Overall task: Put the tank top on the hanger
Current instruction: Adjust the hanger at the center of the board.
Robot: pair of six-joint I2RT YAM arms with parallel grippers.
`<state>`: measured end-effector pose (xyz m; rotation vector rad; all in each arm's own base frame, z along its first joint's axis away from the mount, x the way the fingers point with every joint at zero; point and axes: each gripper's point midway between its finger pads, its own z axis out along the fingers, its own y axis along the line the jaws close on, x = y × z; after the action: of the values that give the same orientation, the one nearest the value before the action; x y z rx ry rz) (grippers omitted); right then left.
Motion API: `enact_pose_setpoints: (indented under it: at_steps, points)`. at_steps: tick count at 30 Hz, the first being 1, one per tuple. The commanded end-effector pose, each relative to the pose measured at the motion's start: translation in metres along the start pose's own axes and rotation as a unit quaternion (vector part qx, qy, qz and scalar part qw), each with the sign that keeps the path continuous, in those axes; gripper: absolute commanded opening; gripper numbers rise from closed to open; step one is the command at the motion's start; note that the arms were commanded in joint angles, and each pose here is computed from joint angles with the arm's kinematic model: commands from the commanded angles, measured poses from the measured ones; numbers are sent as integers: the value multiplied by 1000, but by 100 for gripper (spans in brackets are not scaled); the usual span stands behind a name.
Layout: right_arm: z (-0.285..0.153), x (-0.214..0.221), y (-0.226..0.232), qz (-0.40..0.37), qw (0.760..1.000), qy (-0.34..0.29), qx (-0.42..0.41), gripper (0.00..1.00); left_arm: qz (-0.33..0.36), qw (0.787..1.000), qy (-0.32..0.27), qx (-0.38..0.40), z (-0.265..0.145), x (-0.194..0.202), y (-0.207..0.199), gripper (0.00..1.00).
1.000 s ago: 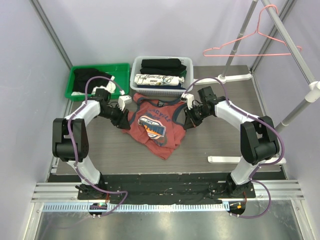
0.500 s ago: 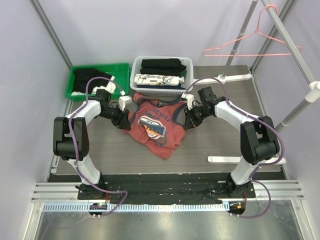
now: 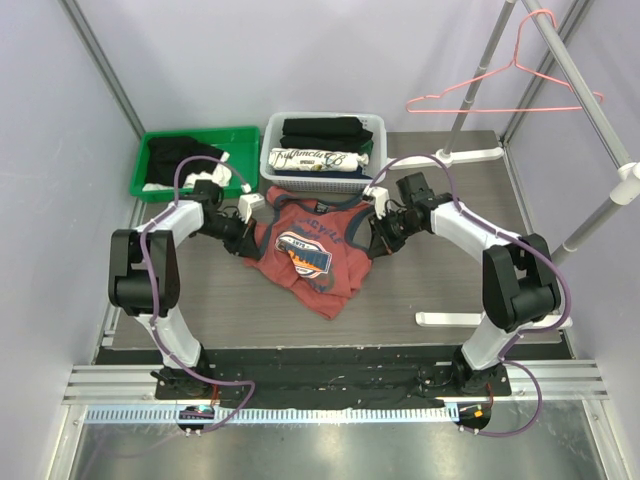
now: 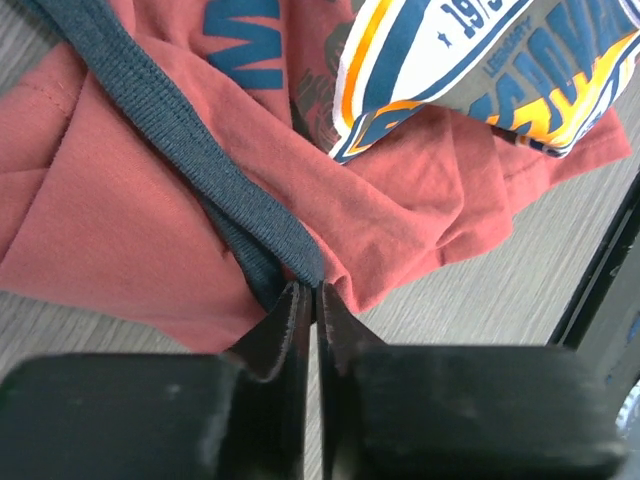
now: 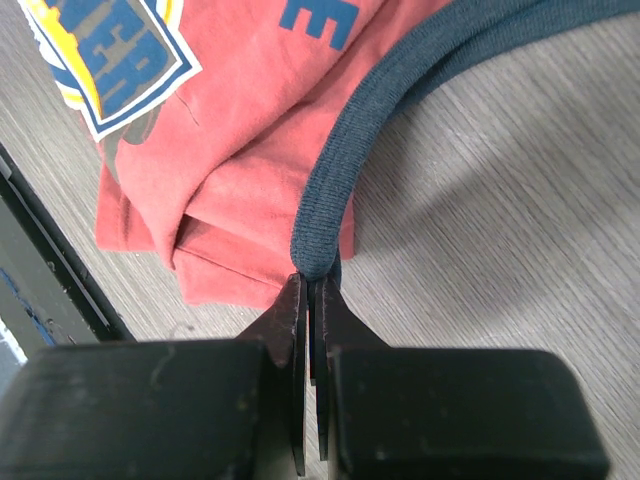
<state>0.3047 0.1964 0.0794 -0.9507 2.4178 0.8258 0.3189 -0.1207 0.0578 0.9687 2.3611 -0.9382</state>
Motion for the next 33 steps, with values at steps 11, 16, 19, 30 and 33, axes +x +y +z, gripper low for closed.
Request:
enact_pose_setpoints:
  at_steps: [11,16,19,30,33]
  points:
    - [-41,-41,5,-80,995,-42,41,1,56,995,-61,-54,-47,-62,-11,0]
    - [-70,-60,2,-123,987,-49,86,1,103,984,-99,-109,-95,-96,-35,0]
    - [-93,-77,6,-151,980,-62,110,1,128,977,-119,-124,-118,-110,-55,0]
    - [-206,-161,84,-288,929,-169,163,1,225,932,-210,-191,-209,-167,-125,0]
    - [-241,-186,108,-316,904,-217,187,1,255,910,-243,-218,-236,-185,-142,0]
